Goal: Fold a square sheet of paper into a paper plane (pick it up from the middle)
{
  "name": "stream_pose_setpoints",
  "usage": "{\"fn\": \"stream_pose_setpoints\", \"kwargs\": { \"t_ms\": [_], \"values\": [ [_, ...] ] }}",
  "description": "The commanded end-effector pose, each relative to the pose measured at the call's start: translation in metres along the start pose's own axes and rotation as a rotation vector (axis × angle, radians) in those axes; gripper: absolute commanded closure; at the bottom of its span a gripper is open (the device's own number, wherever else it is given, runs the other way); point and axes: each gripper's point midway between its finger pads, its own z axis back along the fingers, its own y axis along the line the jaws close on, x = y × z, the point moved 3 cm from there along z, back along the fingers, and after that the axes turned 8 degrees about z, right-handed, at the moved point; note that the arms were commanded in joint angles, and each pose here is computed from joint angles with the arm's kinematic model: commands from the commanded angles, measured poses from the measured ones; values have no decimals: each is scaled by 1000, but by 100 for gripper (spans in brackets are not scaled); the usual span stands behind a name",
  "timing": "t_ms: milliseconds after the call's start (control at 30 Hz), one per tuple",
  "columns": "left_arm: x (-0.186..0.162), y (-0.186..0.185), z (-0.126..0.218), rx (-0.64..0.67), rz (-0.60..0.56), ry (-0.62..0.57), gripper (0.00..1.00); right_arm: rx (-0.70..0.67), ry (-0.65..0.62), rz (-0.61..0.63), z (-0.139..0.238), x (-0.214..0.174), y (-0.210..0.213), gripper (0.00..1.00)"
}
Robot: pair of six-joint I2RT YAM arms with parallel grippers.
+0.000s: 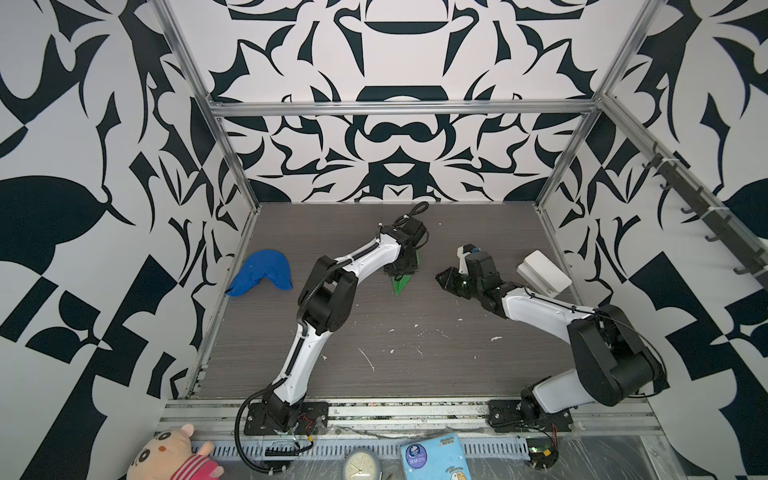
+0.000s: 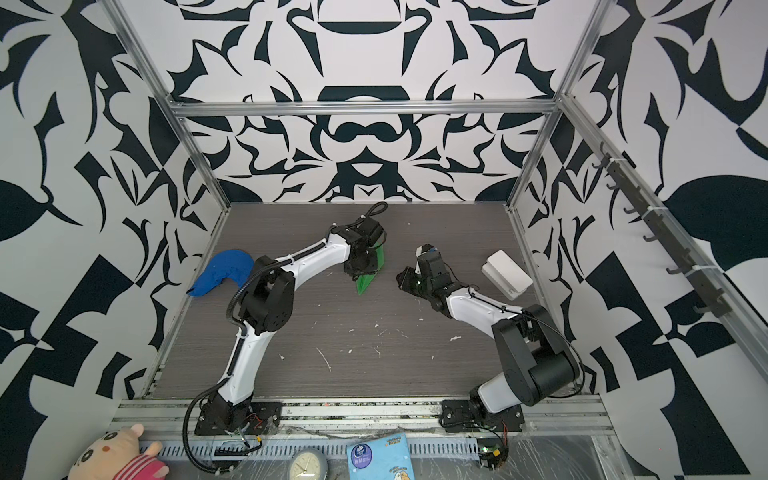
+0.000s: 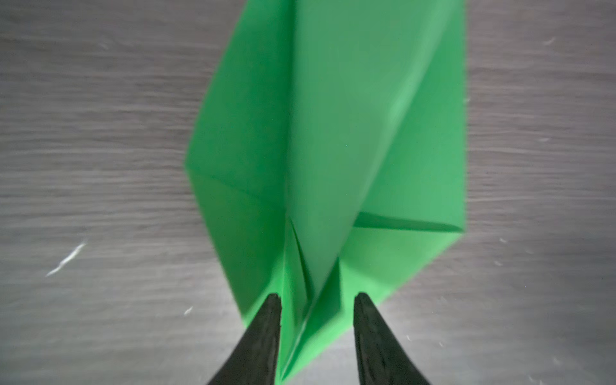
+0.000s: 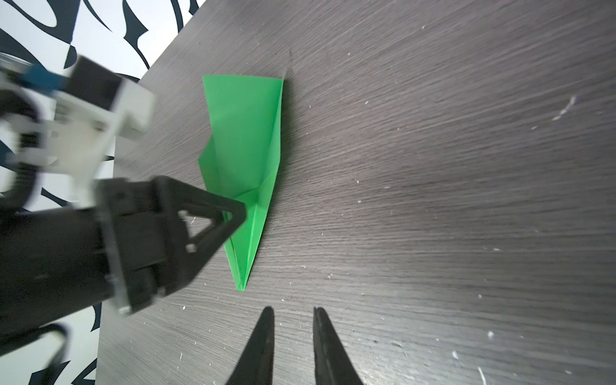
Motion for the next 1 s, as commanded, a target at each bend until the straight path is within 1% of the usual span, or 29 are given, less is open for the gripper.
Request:
{"fn": "stream_pose_setpoints", "kwargs": {
  "t_ms": [0,100,200,300,333,367,433,533,600,700,767,900,967],
  "values": [
    [8,5,56,-25,17,-69,48,-21,-55,39,9,19,7,72],
    [11,14,82,-33,18,-117,41,-82,-89,81,21,31,7,65],
    [21,26,118,-65,25,-228,35,-180,-157,156,41,50,4,53],
    [31,55,157,-55,34,-408,21,-307,-253,272,71,72,0,39],
    [36,69,172,-44,41,-497,16,-386,-302,307,84,80,-7,31],
    [37,84,182,-34,44,-573,9,-447,-342,343,96,86,-12,26],
    [37,120,193,-10,85,-694,0,-553,-402,396,113,93,-23,21],
    [34,175,204,-16,177,-809,1,-680,-467,462,127,95,-43,20],
    [27,212,204,31,221,-877,1,-748,-502,497,131,91,-58,20],
    [14,256,198,118,259,-940,1,-822,-521,496,135,83,-82,20],
    [4,278,192,169,259,-970,0,-844,-531,495,136,76,-97,20],
    [-15,316,179,260,239,-1038,0,-821,-533,519,128,62,-118,19],
    [-19,320,171,230,180,-1052,1,-789,-536,564,122,58,-118,19]
  ]
}}
